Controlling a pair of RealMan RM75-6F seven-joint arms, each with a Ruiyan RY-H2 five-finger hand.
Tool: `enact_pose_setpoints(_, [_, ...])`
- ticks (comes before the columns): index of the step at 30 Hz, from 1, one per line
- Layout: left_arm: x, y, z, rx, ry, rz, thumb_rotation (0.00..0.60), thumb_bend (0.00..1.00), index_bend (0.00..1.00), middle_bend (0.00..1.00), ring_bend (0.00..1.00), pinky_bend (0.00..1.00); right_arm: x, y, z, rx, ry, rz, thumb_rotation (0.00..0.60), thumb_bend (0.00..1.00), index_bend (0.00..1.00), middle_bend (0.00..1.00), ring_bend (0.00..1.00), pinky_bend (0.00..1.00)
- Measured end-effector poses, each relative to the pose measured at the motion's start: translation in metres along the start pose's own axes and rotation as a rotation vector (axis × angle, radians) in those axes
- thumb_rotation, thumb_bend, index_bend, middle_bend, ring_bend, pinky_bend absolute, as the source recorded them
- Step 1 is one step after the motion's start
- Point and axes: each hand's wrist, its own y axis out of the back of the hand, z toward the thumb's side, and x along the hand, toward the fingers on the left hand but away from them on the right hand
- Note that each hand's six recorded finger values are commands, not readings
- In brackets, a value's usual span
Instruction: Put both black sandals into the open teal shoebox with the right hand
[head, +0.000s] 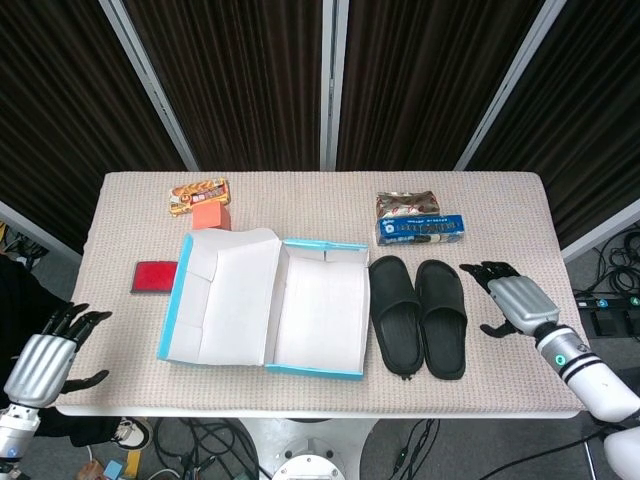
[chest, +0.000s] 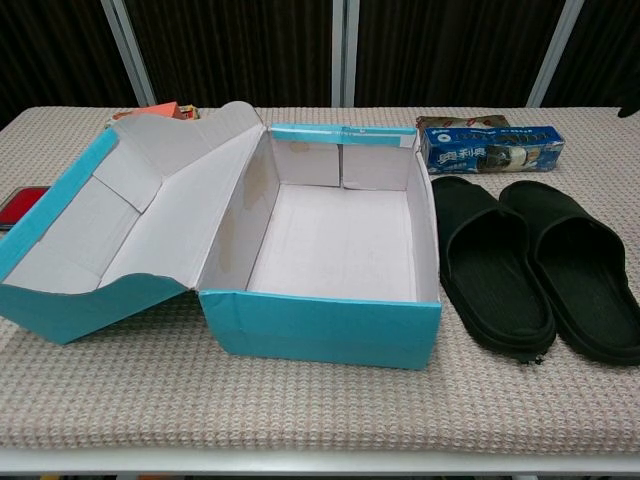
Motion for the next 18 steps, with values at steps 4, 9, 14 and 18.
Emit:
enact_pose_setpoints(4, [0.000,-0.002,-0.001,-0.013,-0.001,-0.021,0.600,0.02,0.17,0.23,0.11,0.11,-0.015,0.005,0.014,0.033,-0.009,-0.014,0.600,0.03,0.07,0.12,0.02,0.00])
enact_pose_setpoints(9, [0.004,0.000,0.005,-0.023,-0.031,-0.020,0.600,0.02,0.17,0.23,0.11,0.11,-0.034,0.003,0.034,0.053,-0.022,-0.020,0.600,0.01,0.09,0.14,0.05,0.00])
enact_pose_setpoints(14, [0.005,-0.001,0.003,-0.040,-0.044,-0.032,0.600,0.02,0.17,0.23,0.11,0.12,-0.049,0.000,0.048,0.048,-0.051,0.002,0.600,0.01,0.09,0.13,0.05,0.00])
enact_pose_setpoints(18, [0.003,-0.002,-0.004,-0.054,-0.041,-0.041,0.600,0.02,0.18,0.23,0.11,0.12,-0.061,-0.001,0.058,0.042,-0.081,0.043,0.600,0.01,0.09,0.11,0.04,0.00])
